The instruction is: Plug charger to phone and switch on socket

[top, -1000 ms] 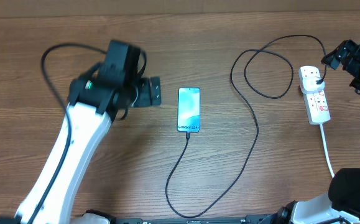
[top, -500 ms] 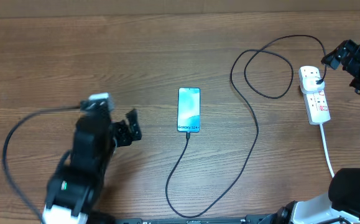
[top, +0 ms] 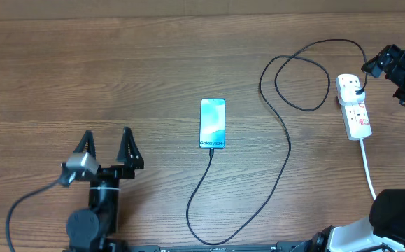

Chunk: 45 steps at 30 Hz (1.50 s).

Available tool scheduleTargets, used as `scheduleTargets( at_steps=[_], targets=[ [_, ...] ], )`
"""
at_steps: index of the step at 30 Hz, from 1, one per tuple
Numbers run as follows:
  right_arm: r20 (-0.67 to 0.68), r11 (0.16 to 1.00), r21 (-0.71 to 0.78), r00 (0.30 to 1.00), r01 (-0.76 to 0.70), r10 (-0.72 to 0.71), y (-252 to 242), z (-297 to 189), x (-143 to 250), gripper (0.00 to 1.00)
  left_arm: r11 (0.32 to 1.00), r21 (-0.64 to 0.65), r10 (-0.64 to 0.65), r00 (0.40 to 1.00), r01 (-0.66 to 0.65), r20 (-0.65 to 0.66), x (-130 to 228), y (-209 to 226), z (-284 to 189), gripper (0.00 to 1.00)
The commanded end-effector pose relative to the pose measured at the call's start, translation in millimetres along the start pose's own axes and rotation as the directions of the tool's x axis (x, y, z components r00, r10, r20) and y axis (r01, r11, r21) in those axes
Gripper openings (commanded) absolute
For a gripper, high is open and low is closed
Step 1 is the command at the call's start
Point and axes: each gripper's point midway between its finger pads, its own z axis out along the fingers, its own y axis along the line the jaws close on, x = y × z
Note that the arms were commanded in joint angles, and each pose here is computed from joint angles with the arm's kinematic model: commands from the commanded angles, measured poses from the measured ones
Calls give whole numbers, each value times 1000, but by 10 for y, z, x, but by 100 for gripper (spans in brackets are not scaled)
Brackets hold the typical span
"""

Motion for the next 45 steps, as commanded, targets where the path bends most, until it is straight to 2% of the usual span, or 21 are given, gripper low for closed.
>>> scheduleTargets(
  at_steps=[1, 9, 20, 26, 39, 45],
  targets=[
    [16, 1000, 4, 1000, 6, -6, 9, -35, -28, 100, 1000, 3, 6, 998, -6, 60, 121, 115, -84, 100],
    [16, 1000, 4, 1000, 6, -6, 10, -35, -28, 100, 998, -37, 42, 999, -41, 3, 258, 223, -140, 100],
    [16, 1000, 4, 1000, 6, -6, 9, -35, -28, 100, 984, -109, 114, 964, -143, -241, 826, 473, -242, 100],
    [16, 1000, 4, 1000, 6, -6, 9, -35, -29, 100, 961, -33, 257, 930, -274, -262, 858, 408, -242, 100],
    [16, 1000, 4, 1000, 6, -6, 9, -35, -28, 100, 949, 2, 305, 914, -316, -269, 883, 377, -246, 100],
    [16, 1000, 4, 1000, 6, -6, 9, -35, -28, 100, 923, 72, 383, 883, -379, -272, 922, 303, -253, 100]
  ],
)
